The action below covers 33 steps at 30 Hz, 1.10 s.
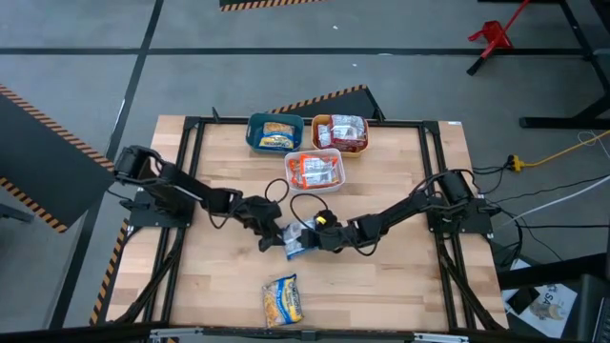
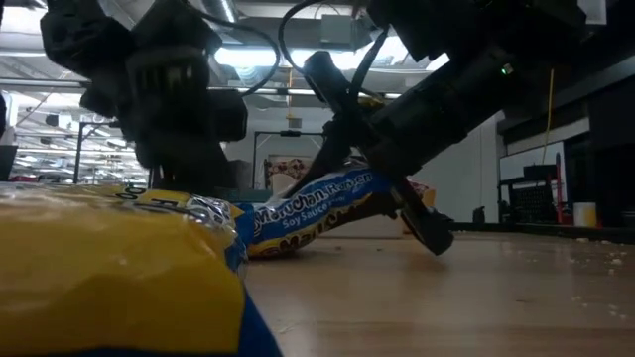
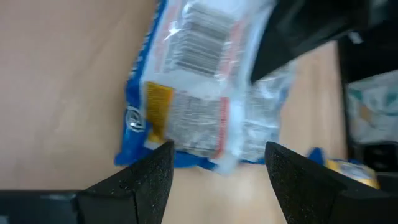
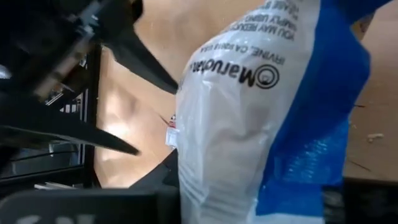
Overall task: Sort Maruchan noodles
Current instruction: Put the right blue noodle pack into the blue bin
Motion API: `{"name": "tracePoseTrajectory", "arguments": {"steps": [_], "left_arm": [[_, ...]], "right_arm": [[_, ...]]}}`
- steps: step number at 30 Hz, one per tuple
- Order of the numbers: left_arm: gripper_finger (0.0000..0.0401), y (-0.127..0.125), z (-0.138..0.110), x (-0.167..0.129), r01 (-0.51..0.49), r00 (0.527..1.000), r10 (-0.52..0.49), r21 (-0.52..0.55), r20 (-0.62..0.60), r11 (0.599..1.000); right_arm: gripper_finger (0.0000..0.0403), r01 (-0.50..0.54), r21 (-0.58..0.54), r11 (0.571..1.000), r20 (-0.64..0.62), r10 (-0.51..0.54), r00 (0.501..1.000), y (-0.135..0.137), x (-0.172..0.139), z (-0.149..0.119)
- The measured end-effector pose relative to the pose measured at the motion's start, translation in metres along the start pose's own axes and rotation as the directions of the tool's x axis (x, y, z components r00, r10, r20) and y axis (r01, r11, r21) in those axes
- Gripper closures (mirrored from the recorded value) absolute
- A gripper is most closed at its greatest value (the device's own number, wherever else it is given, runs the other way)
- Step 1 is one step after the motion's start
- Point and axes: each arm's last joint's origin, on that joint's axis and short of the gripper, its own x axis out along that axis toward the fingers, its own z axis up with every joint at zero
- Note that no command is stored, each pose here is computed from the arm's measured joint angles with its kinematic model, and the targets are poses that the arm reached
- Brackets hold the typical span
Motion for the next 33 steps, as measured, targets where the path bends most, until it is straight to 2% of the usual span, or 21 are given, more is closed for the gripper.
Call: {"name": "tracePoseTrajectory", "arguments": {"steps": [4,7,11,18,24,28,33], "left_arm": [[0.0157,-0.003,0.007,-0.019,0.025,0.999,-0.026,-0.029,-0.041,0.999],[0.0157,-0.009,0.014,-0.042,0.026,0.999,-0.027,-0.039,-0.022,0.999],[0.0157,-0.02,0.025,-0.078,0.029,0.996,-0.025,-0.041,0.09,0.999],[0.0157,-0.032,0.034,-0.141,0.068,0.945,-0.053,-0.035,0.323,0.997],[0.0157,-0.036,0.029,-0.193,0.106,0.853,-0.064,-0.051,0.518,0.993],[0.0157,-0.037,0.021,-0.224,0.127,0.76,-0.061,-0.056,0.647,0.99],[0.0157,-0.035,0.009,-0.254,0.12,0.64,-0.031,-0.06,0.767,0.991]], "right_arm": [[0.0285,-0.015,0.004,1.0,-0.009,0.015,1.0,0.002,0.0,0.0],[0.0286,-0.046,0.006,0.999,-0.018,0.046,0.999,0.009,0.002,0.002],[0.0309,-0.112,-0.01,0.994,-0.023,0.111,0.994,0.023,0.005,0.011],[0.0303,-0.219,-0.048,0.975,-0.01,0.219,0.976,0.063,0.011,0.04],[0.0298,-0.3,-0.13,0.945,0.039,0.307,0.951,0.105,0.014,0.098],[0.0302,-0.254,-0.21,0.944,0.069,0.274,0.959,0.128,0.011,0.145],[0.0296,-0.131,-0.293,0.947,0.17,0.186,0.968,0.144,-0.002,0.21]]}}
